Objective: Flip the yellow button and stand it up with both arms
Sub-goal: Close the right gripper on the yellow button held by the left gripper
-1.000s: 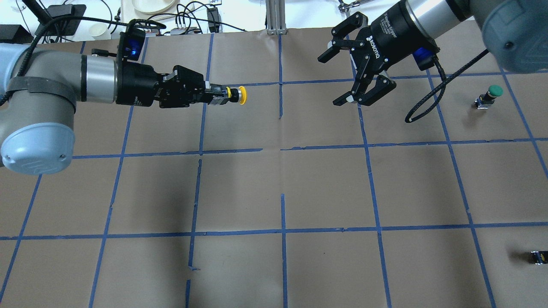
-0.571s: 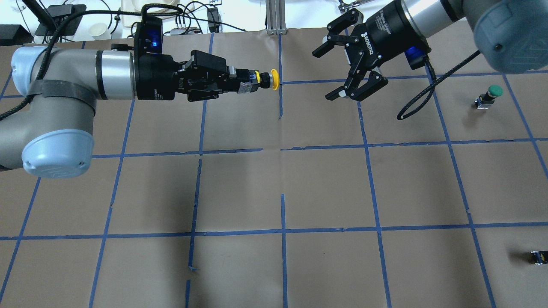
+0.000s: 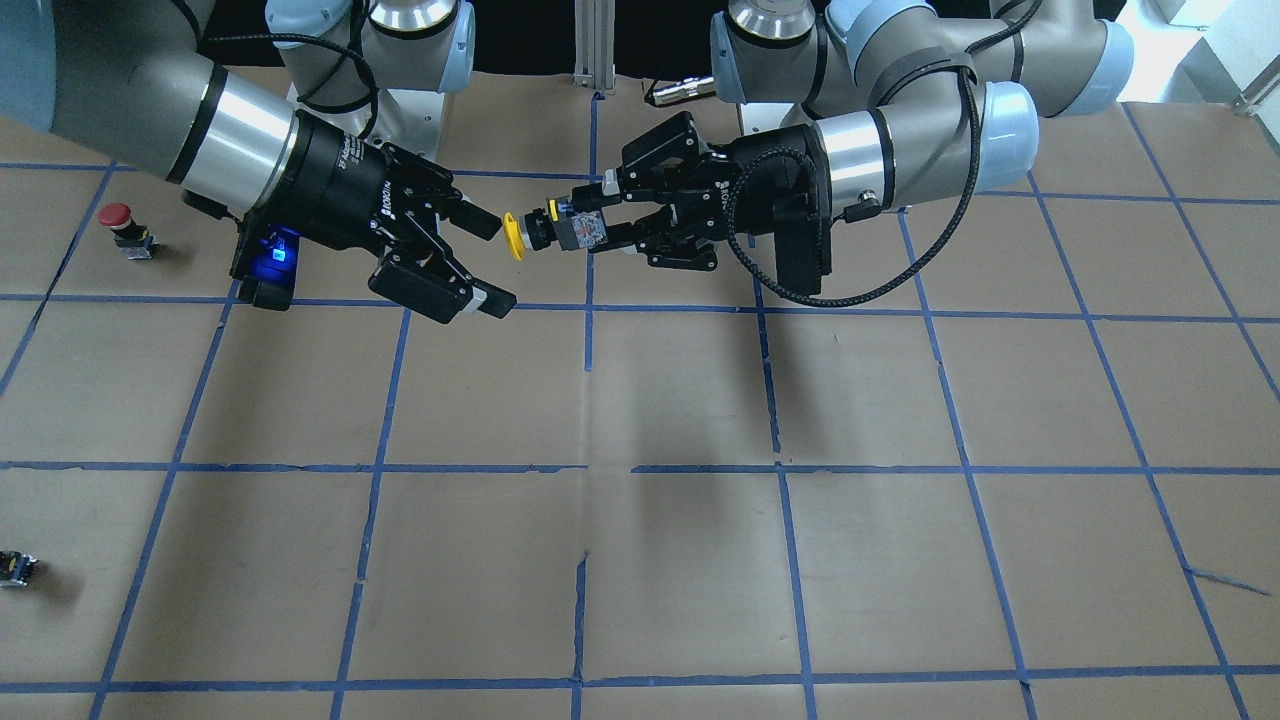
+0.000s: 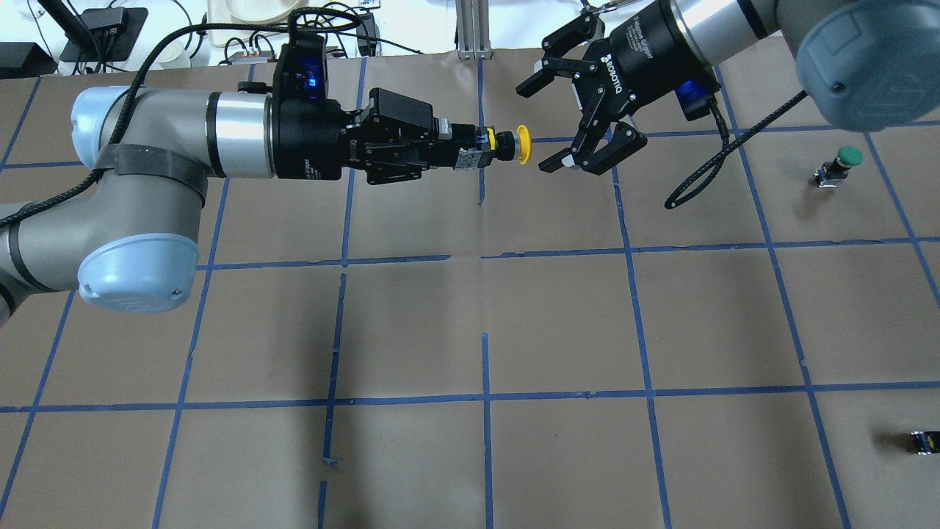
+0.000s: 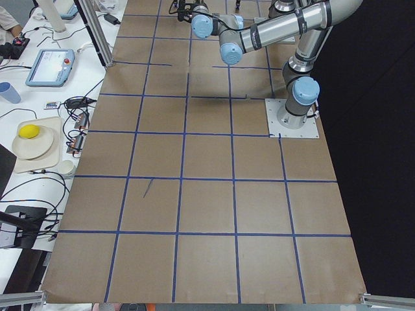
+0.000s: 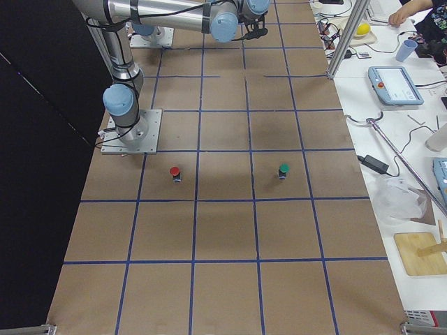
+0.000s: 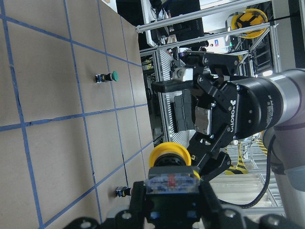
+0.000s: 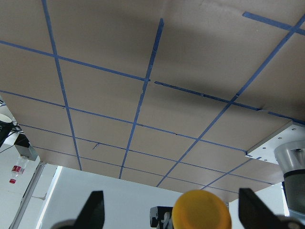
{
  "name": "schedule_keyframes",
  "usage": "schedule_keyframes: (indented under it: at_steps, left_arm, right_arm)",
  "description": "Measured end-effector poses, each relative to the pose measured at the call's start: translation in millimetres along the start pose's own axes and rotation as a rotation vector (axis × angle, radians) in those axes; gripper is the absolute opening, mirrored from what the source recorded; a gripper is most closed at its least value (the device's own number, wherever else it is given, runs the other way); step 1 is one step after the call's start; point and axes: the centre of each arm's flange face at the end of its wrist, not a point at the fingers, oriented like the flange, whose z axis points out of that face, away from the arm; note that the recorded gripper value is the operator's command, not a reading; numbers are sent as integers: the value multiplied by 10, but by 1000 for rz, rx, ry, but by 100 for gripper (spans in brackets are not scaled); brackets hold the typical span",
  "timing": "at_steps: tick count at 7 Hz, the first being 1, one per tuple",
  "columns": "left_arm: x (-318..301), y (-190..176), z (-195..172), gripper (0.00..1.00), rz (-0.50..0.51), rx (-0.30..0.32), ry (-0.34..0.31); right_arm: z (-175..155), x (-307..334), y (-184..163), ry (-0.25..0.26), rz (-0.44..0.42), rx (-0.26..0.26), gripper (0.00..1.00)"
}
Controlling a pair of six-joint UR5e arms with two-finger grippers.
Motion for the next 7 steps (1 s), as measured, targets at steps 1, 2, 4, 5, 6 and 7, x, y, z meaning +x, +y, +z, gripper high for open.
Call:
schedule_keyframes:
  at_steps: [1,2,4,5,6,7]
  left_arm:
    - [-7,-18,3,0,0,0,1]
    - [4,-36,-1,0,0,1,1]
    - [24,-55,-8,0,-6,3,1]
    - [40,-63,-12,0,-9,4,1]
    - [73,-86,-23,0,-17,7,0]
    - [99,-114,-33,0,-33,9,0]
  right_arm:
    - [3,9,9,2,7,-5,100]
    - [8,26,15,8,15,-8,100]
    - [17,68,28,24,35,-16,100]
    - [18,89,48,30,39,-19,99]
    - [4,113,87,31,37,-20,99]
    - [-13,131,122,29,34,-20,95]
